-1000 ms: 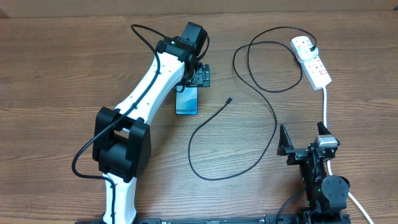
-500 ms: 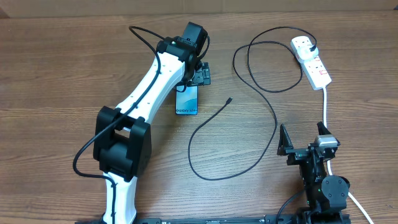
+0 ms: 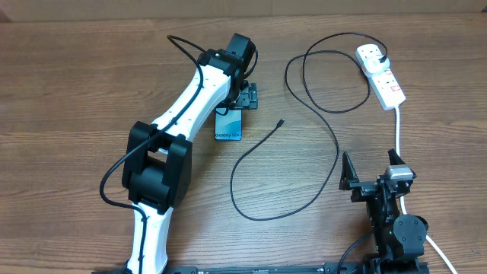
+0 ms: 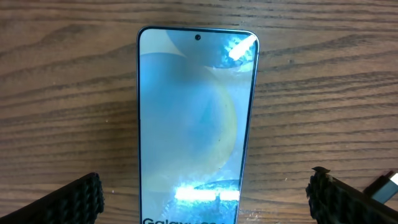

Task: Plug charger to phone and switch on socket
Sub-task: 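Lower the left gripper down onto the phone's top end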

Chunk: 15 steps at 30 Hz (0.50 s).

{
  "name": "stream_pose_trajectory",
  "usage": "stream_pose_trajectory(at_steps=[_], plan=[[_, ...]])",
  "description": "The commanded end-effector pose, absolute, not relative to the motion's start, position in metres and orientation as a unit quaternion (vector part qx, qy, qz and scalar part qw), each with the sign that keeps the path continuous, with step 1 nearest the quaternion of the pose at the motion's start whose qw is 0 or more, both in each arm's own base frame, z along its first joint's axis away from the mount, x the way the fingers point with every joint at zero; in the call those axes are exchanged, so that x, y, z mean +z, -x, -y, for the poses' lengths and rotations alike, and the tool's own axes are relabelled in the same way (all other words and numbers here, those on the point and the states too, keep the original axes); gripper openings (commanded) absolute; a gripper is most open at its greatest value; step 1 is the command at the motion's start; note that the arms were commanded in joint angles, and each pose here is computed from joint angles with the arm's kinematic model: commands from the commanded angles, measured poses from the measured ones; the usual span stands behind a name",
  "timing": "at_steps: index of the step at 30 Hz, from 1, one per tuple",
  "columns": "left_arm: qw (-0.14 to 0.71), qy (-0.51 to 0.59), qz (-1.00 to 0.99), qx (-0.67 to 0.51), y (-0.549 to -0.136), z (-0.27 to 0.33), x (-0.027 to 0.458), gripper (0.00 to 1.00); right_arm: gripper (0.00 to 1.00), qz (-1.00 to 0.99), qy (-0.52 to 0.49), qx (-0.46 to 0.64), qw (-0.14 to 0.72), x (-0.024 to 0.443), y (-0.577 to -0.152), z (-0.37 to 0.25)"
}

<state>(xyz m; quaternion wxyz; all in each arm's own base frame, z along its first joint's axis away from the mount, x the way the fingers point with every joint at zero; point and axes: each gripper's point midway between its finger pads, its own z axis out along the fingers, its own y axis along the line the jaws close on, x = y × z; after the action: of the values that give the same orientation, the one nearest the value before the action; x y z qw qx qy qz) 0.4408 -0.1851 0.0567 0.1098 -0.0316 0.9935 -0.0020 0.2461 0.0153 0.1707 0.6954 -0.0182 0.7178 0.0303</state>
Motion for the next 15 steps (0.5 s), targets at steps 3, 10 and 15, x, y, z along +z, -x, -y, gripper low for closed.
stream_pose_trajectory(at_steps=[3,10,15], plan=[[0.09,0.017,-0.996,0.008,-0.444,0.184,0.032,1.0,1.0,-0.717,0.02,0.031,0.696,0.169,-0.246,-0.016],[0.068,0.016,-0.998,0.01,-0.439,0.184,0.013,1.0,1.0,-0.717,0.02,0.031,0.696,0.169,-0.246,-0.016],[0.064,0.009,-0.998,0.003,-0.438,0.187,0.012,1.0,1.0,-0.717,0.02,0.031,0.696,0.169,-0.246,-0.016]])
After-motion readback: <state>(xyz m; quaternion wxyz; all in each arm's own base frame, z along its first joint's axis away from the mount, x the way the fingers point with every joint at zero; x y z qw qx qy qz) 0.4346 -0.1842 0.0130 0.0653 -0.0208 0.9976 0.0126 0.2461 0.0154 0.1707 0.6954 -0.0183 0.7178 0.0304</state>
